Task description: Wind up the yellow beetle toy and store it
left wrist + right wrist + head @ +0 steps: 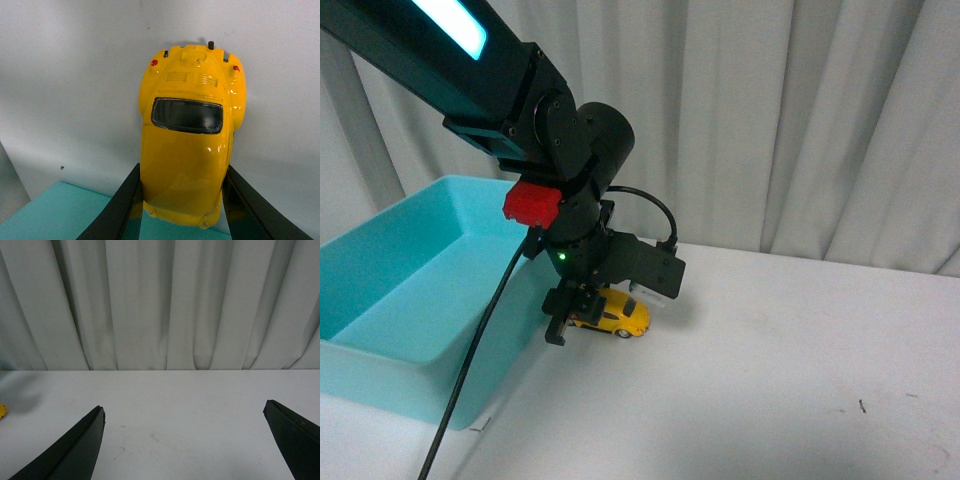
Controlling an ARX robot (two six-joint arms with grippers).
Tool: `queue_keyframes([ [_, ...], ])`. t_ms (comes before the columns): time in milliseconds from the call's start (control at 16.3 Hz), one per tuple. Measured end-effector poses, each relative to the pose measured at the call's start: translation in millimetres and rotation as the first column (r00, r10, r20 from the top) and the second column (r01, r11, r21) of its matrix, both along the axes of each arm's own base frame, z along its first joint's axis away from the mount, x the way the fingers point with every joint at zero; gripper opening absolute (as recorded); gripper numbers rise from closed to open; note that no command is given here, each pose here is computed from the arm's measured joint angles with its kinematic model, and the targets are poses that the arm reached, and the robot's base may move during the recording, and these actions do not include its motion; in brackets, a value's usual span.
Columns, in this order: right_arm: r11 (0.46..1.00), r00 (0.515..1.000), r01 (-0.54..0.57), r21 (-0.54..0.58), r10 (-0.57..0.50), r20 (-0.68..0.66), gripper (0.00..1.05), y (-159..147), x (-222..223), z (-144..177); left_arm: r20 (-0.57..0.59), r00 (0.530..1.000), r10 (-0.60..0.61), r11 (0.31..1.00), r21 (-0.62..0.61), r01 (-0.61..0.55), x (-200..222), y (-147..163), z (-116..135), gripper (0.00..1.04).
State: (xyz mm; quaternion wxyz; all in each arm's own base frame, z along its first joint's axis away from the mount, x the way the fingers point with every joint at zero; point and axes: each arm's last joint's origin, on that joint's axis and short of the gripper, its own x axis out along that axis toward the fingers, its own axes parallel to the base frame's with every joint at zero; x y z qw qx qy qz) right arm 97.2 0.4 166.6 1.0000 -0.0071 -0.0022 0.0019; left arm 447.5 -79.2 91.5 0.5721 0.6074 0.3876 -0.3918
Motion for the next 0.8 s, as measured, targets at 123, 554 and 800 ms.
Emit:
queue_keyframes([
  [123, 1.000, 1.000, 0.000, 0.000, 0.000, 0.000, 0.98, 0.0, 0.0, 0.0, -0.008, 1.000, 0.003, 1.000, -0.009, -0.004, 0.4, -0.1, 1.8, 0.40],
  [554, 1.000, 1.000, 0.000, 0.000, 0.000, 0.000, 0.98, 0.0, 0.0, 0.0, -0.087, 0.991, 0.102, 0.923, -0.364, -0.127, -10.9, -24.0, 46.4, 0.39],
  [800, 1.000, 1.000, 0.000, 0.000, 0.000, 0.000, 0.98, 0.0, 0.0, 0.0, 0.076, 0.949, 0.305, 0.661, -0.735, -0.153, -25.6, 23.5, 168.9, 0.39],
])
